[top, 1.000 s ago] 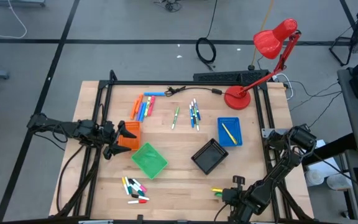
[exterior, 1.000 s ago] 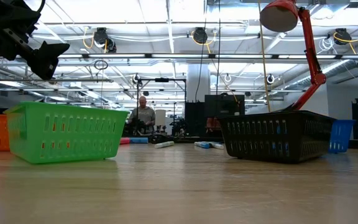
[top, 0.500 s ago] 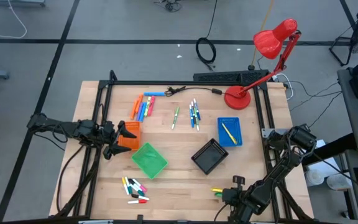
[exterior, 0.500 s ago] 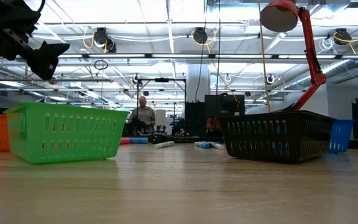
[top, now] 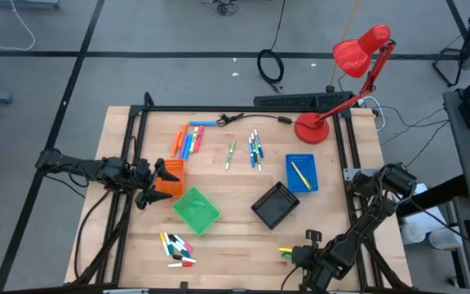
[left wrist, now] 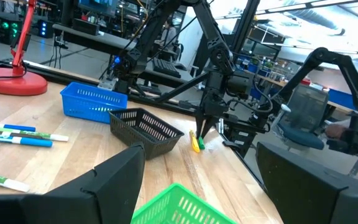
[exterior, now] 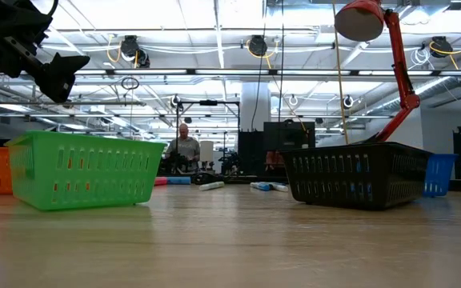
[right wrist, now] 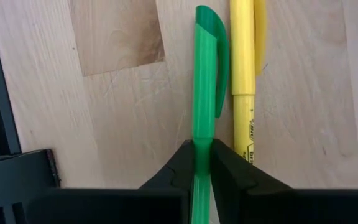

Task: Pick & Place Markers
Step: Put the green pen into the blue basket

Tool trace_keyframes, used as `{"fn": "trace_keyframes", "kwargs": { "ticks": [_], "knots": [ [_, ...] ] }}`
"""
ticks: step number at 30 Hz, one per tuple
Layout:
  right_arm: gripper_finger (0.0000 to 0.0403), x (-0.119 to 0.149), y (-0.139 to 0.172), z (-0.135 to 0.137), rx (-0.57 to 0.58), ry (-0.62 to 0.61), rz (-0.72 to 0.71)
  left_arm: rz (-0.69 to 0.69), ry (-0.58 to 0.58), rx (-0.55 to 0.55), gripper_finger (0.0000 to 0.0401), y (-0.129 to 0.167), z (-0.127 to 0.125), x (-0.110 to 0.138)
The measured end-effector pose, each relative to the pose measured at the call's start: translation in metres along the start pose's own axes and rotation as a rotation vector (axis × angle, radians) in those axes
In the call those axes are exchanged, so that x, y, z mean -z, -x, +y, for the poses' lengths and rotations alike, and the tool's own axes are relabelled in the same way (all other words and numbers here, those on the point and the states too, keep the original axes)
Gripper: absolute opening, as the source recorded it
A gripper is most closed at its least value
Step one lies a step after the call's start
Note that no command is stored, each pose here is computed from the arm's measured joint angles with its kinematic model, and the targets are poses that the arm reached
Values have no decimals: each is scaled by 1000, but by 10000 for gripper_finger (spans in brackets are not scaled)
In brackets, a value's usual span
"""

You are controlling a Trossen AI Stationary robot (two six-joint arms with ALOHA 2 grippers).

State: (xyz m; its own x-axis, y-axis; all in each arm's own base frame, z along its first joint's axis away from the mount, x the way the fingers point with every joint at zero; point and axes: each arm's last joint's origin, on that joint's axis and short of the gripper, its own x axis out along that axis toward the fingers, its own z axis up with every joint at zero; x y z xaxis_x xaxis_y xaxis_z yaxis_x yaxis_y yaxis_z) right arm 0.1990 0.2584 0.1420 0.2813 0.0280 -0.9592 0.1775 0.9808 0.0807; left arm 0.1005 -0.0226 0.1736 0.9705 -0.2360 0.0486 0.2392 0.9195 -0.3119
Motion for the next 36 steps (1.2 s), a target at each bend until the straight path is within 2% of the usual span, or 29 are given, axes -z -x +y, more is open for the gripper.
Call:
{"fn": "trace_keyframes", "kwargs": {
  "ticks": [11, 20, 30, 36],
  "knots": [
    [25, -13, 39, -6, -101, -9, -90, 0, 0, 0, 310, 0, 0, 0],
    [25, -32, 54, -22, -109, -37, -123, 0, 0, 0, 310, 0, 0, 0],
    [25, -54, 74, -60, -21, -121, -110, 0, 0, 0, 310, 0, 0, 0],
    [25, -63, 91, -94, 123, -297, -164, -1, 0, 0, 310, 0, 0, 0]
  ]
}}
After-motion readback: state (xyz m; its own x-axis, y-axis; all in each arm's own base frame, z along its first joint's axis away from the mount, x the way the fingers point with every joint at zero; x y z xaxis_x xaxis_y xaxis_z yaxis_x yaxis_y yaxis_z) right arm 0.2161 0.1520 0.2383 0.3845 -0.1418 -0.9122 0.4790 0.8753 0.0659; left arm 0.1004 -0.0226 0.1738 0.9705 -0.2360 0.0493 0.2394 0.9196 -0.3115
